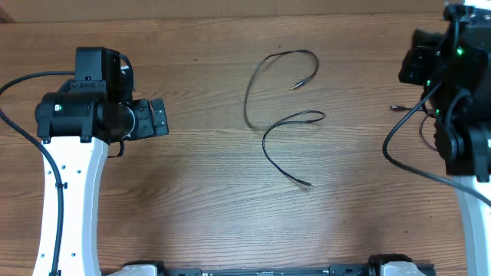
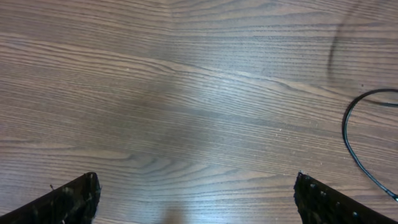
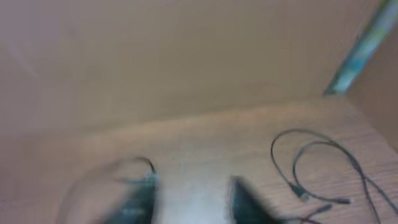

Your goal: Untangle cables

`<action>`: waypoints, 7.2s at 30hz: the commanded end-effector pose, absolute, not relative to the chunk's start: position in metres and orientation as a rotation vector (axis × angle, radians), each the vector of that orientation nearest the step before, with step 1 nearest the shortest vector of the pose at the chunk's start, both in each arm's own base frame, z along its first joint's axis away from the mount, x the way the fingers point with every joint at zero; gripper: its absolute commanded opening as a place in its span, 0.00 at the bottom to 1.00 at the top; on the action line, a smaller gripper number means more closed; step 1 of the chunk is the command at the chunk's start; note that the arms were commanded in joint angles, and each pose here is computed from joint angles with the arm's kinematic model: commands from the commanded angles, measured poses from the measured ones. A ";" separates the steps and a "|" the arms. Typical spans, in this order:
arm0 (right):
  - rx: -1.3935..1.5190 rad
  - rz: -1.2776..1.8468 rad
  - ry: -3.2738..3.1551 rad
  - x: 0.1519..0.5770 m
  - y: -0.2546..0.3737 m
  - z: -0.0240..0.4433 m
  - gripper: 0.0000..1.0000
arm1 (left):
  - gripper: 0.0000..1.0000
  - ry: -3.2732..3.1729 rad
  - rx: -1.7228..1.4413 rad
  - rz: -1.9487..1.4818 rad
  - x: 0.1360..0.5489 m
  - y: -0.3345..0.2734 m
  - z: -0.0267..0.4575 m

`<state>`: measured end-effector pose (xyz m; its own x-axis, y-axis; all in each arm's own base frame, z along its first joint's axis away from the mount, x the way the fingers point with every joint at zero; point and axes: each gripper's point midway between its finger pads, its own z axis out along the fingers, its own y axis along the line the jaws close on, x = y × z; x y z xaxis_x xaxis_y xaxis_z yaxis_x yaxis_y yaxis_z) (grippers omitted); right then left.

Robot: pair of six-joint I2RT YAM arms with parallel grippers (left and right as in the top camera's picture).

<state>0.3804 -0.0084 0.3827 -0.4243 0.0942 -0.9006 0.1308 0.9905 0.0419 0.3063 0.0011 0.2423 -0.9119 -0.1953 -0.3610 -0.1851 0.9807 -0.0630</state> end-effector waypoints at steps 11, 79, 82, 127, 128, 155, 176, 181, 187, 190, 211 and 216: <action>-0.741 0.513 2.526 0.399 0.126 0.178 1.00 | 1.00 2.721 -0.247 -0.052 0.307 0.000 0.253; 1.237 -0.343 1.914 0.369 -0.269 0.387 0.04 | 1.00 2.720 -0.247 -0.052 0.307 0.000 0.253; 1.297 -0.345 1.875 0.358 -0.284 0.387 0.13 | 1.00 2.720 -0.246 -0.051 0.307 0.000 0.253; 0.338 0.397 2.554 0.421 -0.007 0.322 1.00 | 1.00 2.720 -0.246 -0.051 0.307 0.000 0.253; 0.289 0.406 2.583 0.421 0.006 0.313 1.00 | 1.00 2.720 -0.246 -0.051 0.307 0.000 0.253; 0.144 0.397 2.679 0.418 0.046 0.283 1.00 | 0.99 2.697 -0.248 -0.022 0.304 0.004 0.259; 0.144 0.397 2.679 0.418 0.046 0.283 1.00 | 1.00 1.489 -0.157 -0.124 0.250 0.005 0.335; 0.144 0.397 2.679 0.418 0.046 0.283 1.00 | 1.00 1.308 -0.142 -0.135 0.235 0.005 0.309; 0.144 0.397 2.679 0.418 0.046 0.283 1.00 | 1.00 1.316 -0.143 -0.133 0.241 0.005 0.243; 0.144 0.397 2.679 0.418 0.046 0.283 1.00 | 1.00 1.377 -0.148 -0.124 0.244 0.006 0.221; 0.144 0.397 2.679 0.418 0.046 0.283 1.00 | 0.99 1.646 -0.091 -0.074 0.246 0.001 0.156; 0.144 0.397 2.679 0.418 0.046 0.283 1.00 | 1.00 1.646 -0.091 -0.074 0.246 0.001 0.156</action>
